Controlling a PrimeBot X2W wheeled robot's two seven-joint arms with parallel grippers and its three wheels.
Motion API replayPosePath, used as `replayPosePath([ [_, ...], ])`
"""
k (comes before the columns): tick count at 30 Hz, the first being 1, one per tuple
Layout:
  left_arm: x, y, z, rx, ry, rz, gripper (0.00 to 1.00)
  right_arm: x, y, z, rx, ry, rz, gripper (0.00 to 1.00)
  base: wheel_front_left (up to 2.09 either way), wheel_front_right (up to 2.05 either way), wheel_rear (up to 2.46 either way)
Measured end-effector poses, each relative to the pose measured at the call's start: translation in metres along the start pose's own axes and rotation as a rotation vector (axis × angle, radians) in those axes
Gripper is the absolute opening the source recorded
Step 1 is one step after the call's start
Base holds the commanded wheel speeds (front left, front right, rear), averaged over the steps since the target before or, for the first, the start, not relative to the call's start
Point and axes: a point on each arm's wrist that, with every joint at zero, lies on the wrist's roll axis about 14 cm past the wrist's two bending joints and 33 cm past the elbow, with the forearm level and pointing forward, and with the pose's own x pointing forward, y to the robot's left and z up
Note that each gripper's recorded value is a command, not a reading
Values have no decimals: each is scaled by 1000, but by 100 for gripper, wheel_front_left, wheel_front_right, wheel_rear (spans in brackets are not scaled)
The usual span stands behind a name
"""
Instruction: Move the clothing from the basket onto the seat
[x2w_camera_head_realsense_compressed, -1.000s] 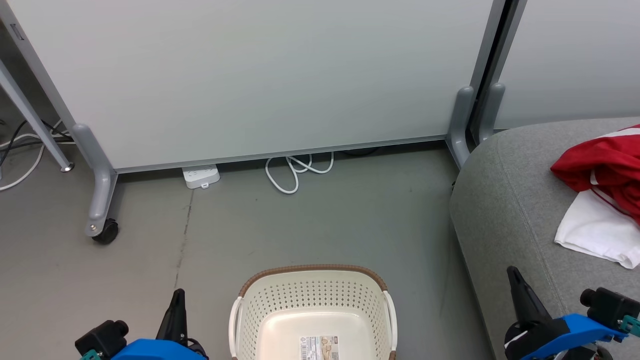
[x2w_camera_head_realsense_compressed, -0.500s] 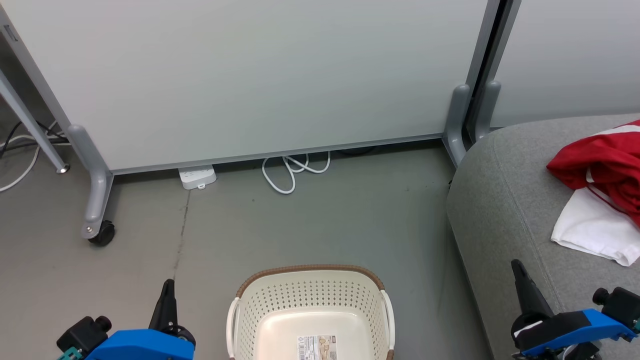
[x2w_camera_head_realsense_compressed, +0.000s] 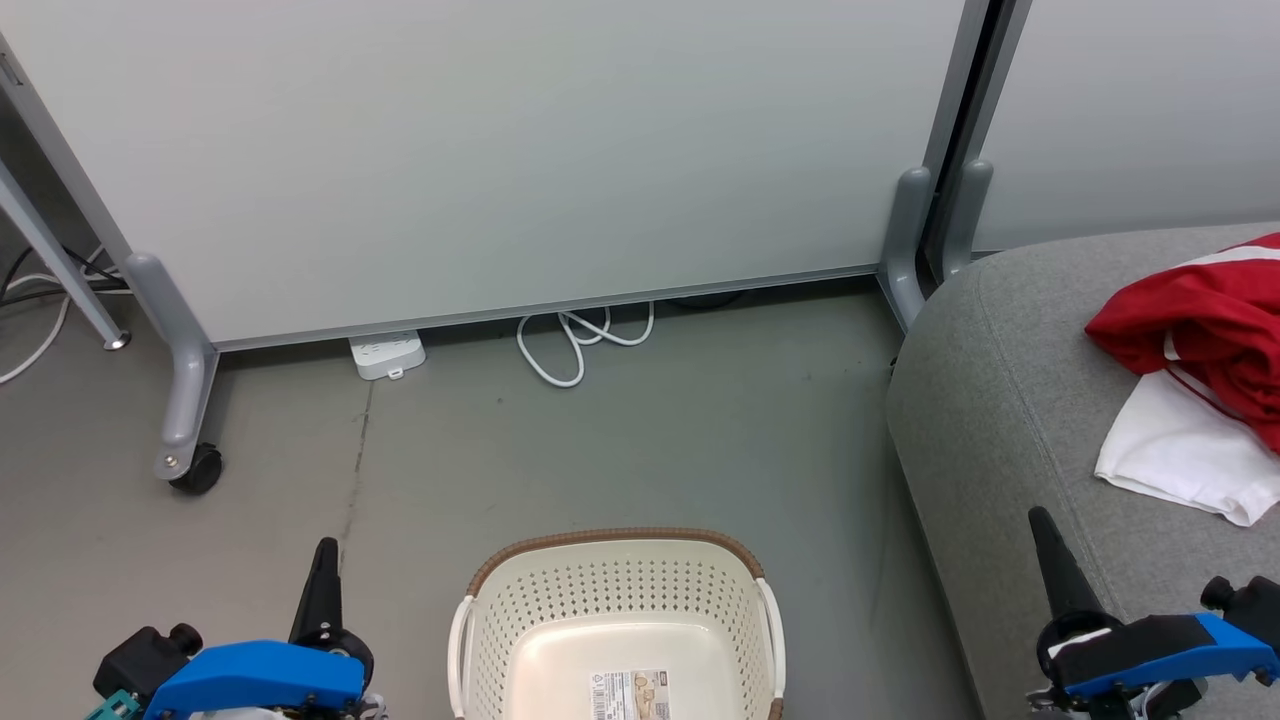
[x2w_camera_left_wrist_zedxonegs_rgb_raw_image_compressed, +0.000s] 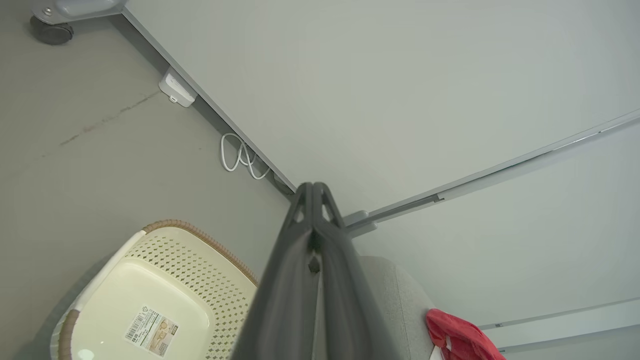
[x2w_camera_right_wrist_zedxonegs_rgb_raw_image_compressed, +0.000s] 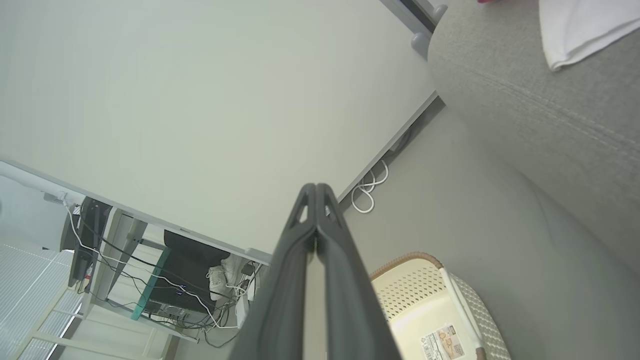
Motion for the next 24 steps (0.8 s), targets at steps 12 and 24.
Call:
replayPosePath([
  [12, 4, -7, 6, -120, -10, -19, 0, 2, 4, 7, 132, -22, 16, 0, 0, 0, 0],
  [24, 9, -16, 12, -223, -14, -47, 0, 3, 6, 14, 251, -41, 32, 0, 0, 0, 0],
])
